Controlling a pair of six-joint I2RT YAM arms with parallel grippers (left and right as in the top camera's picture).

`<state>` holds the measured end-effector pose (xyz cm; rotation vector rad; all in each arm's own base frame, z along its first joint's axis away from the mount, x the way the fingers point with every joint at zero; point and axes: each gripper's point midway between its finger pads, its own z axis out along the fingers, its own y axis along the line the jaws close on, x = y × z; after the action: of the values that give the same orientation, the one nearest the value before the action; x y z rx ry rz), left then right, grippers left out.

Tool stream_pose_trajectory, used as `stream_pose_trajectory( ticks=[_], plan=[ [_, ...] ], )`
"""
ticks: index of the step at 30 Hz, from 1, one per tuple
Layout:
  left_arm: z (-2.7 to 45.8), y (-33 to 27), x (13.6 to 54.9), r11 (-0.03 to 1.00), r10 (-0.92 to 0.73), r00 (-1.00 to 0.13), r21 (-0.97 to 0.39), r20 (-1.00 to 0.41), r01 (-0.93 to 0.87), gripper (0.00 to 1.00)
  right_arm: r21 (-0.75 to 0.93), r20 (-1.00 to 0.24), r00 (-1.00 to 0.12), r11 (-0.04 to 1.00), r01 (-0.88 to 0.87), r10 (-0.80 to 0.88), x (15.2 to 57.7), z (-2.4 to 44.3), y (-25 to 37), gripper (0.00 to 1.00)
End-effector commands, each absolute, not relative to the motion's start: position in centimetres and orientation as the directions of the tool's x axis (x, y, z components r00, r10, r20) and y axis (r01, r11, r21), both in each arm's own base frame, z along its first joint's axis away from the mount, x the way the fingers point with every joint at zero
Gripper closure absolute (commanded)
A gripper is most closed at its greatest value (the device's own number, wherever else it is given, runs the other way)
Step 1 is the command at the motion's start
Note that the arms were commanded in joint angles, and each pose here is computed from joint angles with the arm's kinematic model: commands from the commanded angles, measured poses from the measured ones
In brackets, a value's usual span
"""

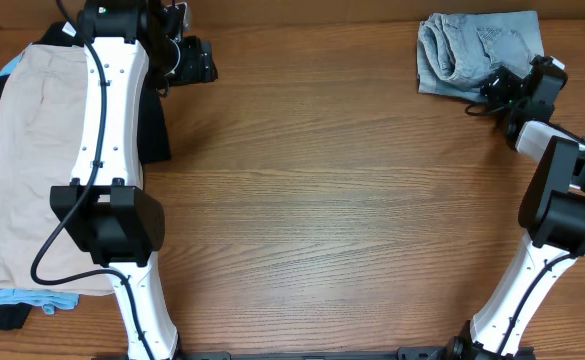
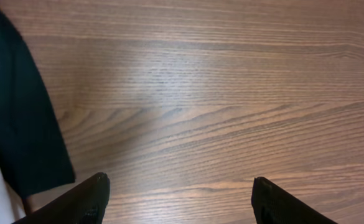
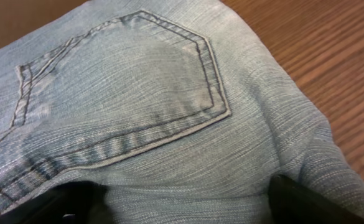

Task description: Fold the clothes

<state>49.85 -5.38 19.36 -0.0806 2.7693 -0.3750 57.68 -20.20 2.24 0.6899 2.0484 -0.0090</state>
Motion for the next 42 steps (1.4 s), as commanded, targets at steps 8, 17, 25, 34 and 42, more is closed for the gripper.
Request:
stream_pose_trajectory(
  ticks=[8, 17, 25, 34, 42],
  plan=[
    [20.0, -5.8, 50.4, 0.964, -0.1, -0.929, -0.266, -0.357, -0.002, 0.2, 0.25, -0.798, -0.362, 0.811, 0.529, 0.482, 56.3, 9.8, -21.7, 0.0],
    [20.0, -5.8, 50.5, 0.967, -0.096, -0.927, -0.256, -0.363, 0.0, 0.0, 0.36, -0.759, -0.422, 0.859, 0.363, 0.496, 48.1, 26.2, -14.6, 0.0],
    [20.0, -5.8, 50.5, 0.967, -0.096, -0.927, -0.256, -0.362, 0.0, 0.0, 0.447, -0.781, -0.423, 0.884, 0.136, 0.46, 36.0, 37.8, -5.4, 0.0],
    [20.0, -5.8, 50.5, 0.967, -0.095, -0.927, -0.256, -0.363, 0.001, 0.0, 0.431, -0.84, -0.341, 0.901, 0.054, 0.423, 26.3, 42.7, -1.5, 0.0],
    [20.0, -5.8, 50.5, 0.967, -0.095, -0.927, -0.256, -0.362, 0.001, 0.0, 0.338, -0.834, -0.382, 0.916, 0.217, 0.399, 22.8, 40.2, -3.2, 0.0]
  ],
)
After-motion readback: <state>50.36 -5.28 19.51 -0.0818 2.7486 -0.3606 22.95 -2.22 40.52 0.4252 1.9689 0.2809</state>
